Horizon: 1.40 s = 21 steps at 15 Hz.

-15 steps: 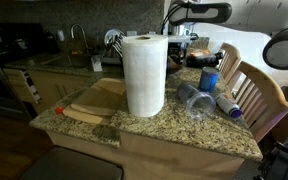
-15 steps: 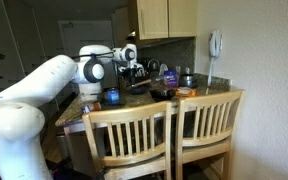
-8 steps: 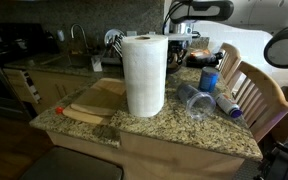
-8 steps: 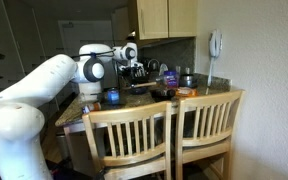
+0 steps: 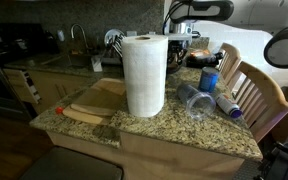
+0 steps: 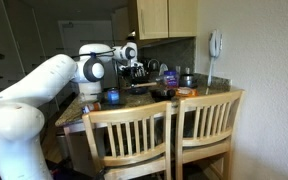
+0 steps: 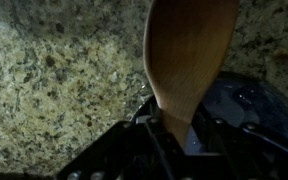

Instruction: Pick up the spoon and put it on the counter

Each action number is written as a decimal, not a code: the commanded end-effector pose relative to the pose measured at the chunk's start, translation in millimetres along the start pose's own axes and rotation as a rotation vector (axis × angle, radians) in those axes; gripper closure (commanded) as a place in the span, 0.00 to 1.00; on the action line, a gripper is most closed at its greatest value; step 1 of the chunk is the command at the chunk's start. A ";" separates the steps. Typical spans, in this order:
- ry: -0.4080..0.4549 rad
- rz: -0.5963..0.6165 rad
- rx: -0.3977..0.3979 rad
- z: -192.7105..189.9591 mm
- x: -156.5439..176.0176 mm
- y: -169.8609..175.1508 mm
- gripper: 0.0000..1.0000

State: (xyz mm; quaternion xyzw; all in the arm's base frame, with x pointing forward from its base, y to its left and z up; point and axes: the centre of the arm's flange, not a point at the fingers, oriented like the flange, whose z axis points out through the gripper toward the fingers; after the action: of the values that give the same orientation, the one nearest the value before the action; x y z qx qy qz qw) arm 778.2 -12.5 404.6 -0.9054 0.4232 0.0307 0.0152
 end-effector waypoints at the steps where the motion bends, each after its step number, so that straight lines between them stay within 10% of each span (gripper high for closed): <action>1: 0.085 0.049 0.059 -20.6 -15.4 9.9 0.90; 5: 0.151 0.091 0.105 -49.4 -23.2 15.3 0.90; 21: -0.440 -0.290 -0.312 -130.1 -89.2 114.8 0.90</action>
State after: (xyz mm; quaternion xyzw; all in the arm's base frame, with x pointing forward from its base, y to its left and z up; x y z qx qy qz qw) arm 657.2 -24.6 541.8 -0.9236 0.2915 0.2479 -0.0244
